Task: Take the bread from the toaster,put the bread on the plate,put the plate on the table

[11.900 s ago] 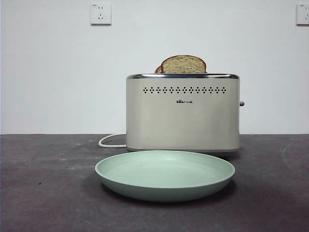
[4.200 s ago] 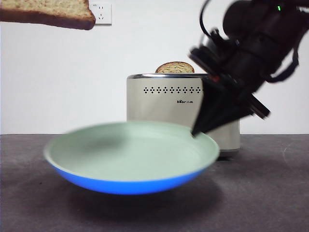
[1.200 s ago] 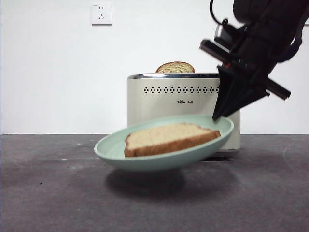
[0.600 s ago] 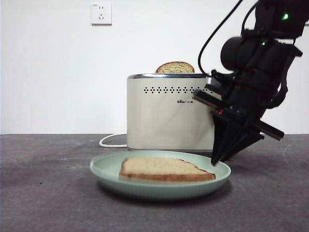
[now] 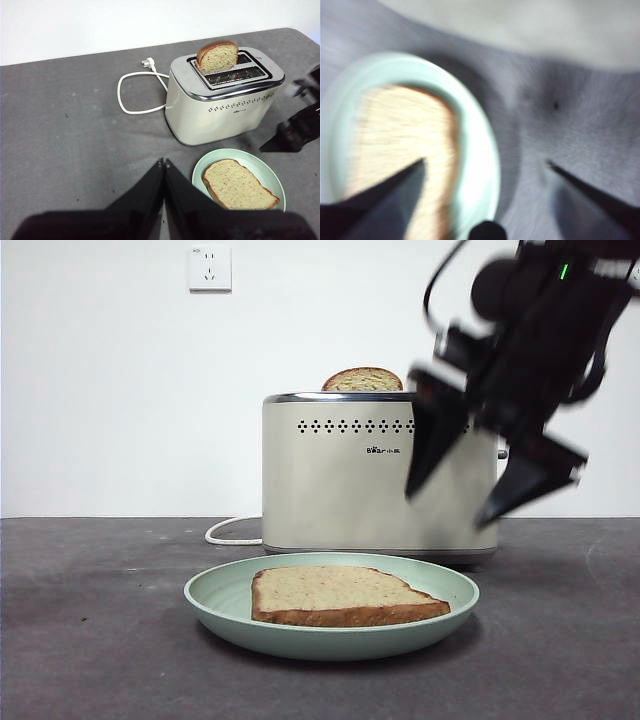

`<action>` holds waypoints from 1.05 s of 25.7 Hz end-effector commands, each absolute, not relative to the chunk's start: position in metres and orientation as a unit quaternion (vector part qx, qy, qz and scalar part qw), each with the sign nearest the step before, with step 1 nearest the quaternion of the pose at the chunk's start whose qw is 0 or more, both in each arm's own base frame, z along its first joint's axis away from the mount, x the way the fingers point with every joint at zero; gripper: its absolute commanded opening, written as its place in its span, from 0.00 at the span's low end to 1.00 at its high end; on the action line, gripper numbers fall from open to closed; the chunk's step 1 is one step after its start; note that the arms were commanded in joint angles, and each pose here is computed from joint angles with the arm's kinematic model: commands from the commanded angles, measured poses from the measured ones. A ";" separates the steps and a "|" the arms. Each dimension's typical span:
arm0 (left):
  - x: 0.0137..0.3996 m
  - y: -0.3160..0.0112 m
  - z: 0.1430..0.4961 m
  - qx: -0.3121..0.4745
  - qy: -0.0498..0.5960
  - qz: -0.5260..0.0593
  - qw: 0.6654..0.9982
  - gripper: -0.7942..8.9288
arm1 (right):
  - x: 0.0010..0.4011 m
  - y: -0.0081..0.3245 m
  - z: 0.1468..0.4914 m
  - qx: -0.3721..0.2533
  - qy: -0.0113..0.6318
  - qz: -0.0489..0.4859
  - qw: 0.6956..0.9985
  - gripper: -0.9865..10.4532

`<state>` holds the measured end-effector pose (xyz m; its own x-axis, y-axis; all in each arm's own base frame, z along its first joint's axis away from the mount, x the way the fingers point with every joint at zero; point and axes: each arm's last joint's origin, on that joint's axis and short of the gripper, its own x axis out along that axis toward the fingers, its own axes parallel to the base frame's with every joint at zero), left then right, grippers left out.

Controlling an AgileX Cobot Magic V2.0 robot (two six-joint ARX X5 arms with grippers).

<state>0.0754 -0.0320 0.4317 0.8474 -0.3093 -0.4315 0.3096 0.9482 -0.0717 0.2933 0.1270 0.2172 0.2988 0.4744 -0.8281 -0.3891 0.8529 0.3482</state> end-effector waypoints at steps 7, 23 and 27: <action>0.075 -0.032 0.431 0.017 0.222 -0.165 0.961 0.07 | 0.193 0.112 0.311 -0.030 0.461 0.354 0.813 0.44; 0.073 -0.033 0.427 0.017 0.244 -0.185 0.952 0.07 | 0.109 0.087 0.345 -0.055 0.434 0.408 0.801 0.08; 0.073 -0.032 0.427 0.018 0.247 -0.185 0.951 0.07 | 0.107 0.086 0.345 -0.055 0.438 0.407 0.800 0.08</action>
